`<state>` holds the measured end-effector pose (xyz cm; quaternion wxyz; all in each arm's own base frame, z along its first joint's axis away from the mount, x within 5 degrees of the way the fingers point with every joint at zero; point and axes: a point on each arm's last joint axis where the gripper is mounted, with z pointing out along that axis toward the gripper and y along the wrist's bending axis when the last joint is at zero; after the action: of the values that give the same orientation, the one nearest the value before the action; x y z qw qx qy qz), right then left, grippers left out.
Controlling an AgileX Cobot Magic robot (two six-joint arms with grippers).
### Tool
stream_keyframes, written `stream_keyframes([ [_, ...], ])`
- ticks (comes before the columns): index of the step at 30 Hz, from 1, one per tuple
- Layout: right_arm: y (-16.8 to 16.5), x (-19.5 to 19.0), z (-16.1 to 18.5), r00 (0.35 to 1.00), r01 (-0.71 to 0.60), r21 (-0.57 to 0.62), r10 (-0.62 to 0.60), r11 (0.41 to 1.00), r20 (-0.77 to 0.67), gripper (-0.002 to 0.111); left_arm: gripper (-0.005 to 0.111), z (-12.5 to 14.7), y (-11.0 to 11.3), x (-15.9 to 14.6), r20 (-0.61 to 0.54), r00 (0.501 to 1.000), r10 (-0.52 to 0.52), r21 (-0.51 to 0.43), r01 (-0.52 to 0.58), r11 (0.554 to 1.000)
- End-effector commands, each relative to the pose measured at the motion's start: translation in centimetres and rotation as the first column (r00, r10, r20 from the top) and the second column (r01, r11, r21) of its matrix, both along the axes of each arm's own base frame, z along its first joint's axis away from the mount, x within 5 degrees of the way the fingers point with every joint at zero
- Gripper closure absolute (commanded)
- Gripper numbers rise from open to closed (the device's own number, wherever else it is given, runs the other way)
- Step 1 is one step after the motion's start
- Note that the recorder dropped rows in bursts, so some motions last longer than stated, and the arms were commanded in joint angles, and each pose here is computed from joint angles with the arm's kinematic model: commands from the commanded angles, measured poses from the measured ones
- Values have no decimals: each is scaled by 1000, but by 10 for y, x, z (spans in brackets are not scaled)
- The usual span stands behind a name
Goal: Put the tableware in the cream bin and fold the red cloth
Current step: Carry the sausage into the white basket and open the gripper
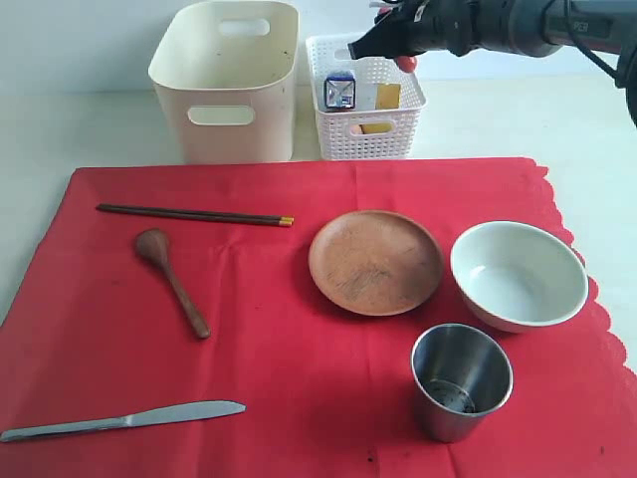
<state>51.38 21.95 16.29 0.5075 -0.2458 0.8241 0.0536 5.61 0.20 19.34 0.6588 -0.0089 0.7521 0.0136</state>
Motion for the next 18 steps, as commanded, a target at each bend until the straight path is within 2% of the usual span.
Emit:
stream_keyframes([
  [1, 1, -1, 16, 1000, -11, -9, 11, 1000, 27, 108, 107, 1, 0, 0, 8, 1000, 1, 2, -1, 1000],
  [6, -1, -4, 27, 999, -26, -53, 27, 998, 19, 108, 107, 1, 0, 0, 8, 1000, 1, 2, -1, 1000],
  [12, -1, -9, 19, 995, -88, -124, 83, 988, -46, 108, 107, 1, 0, 0, 8, 1000, 1, 2, -1, 1000],
  [18, 6, -9, 23, 993, -120, -86, 121, 989, 1, 108, 107, 1, 0, 0, 8, 1000, 1, 2, -1, 1000],
])
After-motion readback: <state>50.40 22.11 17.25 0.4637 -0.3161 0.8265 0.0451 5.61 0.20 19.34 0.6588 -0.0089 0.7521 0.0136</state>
